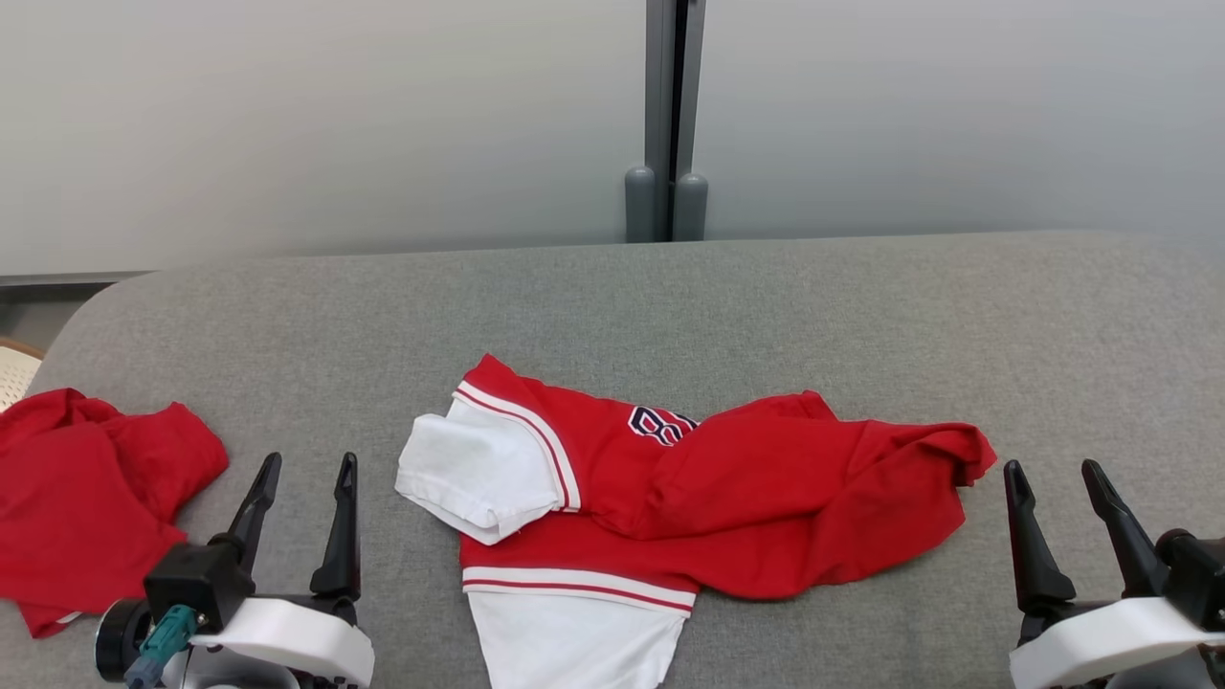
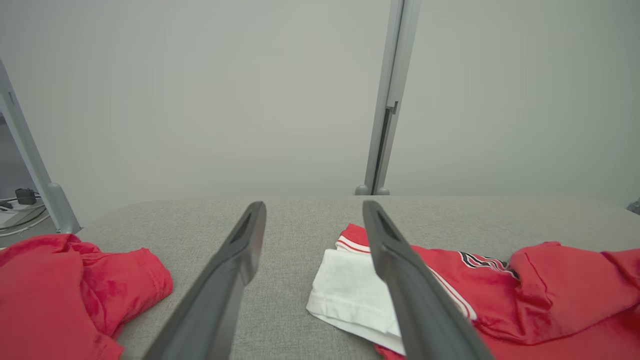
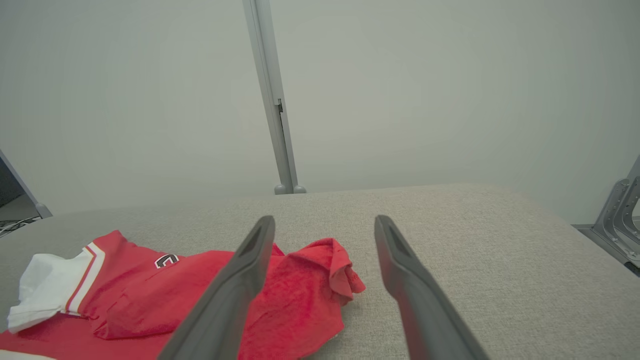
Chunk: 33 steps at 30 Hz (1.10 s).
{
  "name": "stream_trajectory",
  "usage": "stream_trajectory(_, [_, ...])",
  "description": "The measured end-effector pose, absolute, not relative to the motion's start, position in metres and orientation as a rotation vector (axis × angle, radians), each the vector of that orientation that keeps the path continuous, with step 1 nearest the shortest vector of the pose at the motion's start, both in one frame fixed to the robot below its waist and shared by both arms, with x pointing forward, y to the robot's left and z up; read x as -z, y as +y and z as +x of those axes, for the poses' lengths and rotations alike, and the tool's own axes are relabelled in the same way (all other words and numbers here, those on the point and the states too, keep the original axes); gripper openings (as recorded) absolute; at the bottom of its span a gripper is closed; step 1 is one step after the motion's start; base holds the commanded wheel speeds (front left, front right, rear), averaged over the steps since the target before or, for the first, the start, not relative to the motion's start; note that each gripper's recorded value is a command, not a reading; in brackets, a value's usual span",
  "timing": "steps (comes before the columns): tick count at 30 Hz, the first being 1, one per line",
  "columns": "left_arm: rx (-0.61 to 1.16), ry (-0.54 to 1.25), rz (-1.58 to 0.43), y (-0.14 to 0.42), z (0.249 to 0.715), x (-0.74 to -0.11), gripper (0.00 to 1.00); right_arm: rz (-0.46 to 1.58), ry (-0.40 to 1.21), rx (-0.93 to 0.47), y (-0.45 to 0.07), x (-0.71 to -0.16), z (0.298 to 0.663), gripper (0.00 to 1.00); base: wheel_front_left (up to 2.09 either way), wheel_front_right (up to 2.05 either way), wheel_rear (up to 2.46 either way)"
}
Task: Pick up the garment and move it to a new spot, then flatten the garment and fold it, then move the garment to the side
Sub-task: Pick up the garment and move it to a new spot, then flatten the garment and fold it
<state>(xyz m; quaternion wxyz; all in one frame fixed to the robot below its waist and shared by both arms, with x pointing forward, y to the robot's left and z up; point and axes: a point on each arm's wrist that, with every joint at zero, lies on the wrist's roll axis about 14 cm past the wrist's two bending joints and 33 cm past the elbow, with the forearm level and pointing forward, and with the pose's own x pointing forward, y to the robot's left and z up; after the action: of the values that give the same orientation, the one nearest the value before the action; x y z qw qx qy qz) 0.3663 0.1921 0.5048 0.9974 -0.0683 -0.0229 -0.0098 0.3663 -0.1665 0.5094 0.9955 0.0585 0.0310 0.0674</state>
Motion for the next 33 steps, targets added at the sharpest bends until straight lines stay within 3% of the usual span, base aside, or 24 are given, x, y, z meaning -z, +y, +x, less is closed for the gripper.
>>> stream_trajectory(26, [0.019,-0.021,-0.14,0.191,0.362,-0.497,1.0,0.093,0.101,-0.16,-0.159,-0.507,0.369,1.0,0.0,0.0,0.0])
stream_trajectory(33, [0.026,-0.045,-0.144,0.185,0.379,-0.505,1.0,0.061,0.158,-0.24,-0.138,-0.495,0.393,1.0,0.0,0.0,0.0])
